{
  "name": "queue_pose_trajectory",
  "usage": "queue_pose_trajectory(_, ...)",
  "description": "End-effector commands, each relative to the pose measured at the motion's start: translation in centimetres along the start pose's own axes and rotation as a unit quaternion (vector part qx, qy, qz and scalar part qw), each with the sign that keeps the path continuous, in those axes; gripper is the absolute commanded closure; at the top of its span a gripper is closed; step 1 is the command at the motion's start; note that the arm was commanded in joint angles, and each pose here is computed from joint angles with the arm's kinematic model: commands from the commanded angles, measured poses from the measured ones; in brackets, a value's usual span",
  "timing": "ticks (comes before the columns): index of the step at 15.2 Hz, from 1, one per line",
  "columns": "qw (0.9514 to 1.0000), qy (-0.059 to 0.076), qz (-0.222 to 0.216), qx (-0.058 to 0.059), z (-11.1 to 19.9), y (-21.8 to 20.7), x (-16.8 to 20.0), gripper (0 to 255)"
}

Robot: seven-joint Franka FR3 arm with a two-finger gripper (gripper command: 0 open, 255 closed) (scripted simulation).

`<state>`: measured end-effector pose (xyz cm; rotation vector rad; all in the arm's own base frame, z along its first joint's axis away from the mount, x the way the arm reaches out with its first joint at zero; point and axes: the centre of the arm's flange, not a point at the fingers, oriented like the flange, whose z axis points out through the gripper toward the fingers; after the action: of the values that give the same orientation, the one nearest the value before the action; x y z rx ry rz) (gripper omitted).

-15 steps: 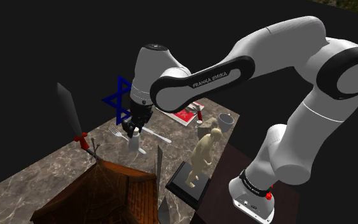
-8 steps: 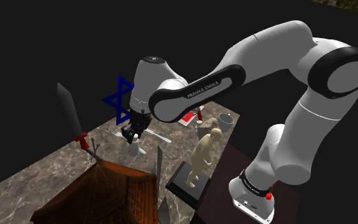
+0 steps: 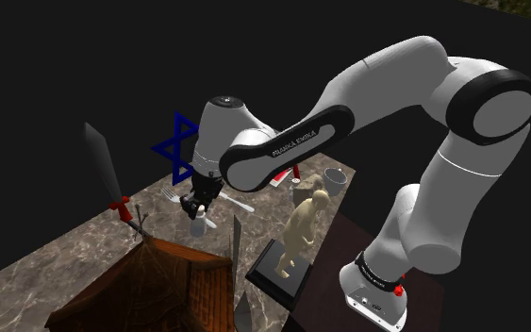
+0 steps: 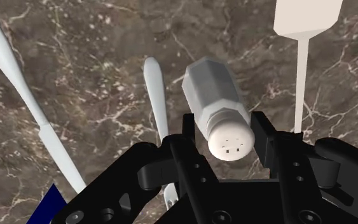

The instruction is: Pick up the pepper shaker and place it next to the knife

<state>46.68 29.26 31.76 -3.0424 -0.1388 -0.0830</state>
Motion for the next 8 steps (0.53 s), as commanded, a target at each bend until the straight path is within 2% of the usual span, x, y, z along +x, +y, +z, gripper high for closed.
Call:
queue_pose_trajectory(1,1.0,0.0,0.0,0.0,0.02,-0.01,-0.01,255)
queue_pose_trajectory(4,1.0,0.0,0.0,0.0,0.02,-0.01,-0.01,255)
queue_pose_trajectory(5,1.0,0.0,0.0,0.0,0.02,-0.01,-0.01,0)
queue_pose_trajectory(8,1.0,0.0,0.0,0.0,0.02,-0.01,-0.01,0)
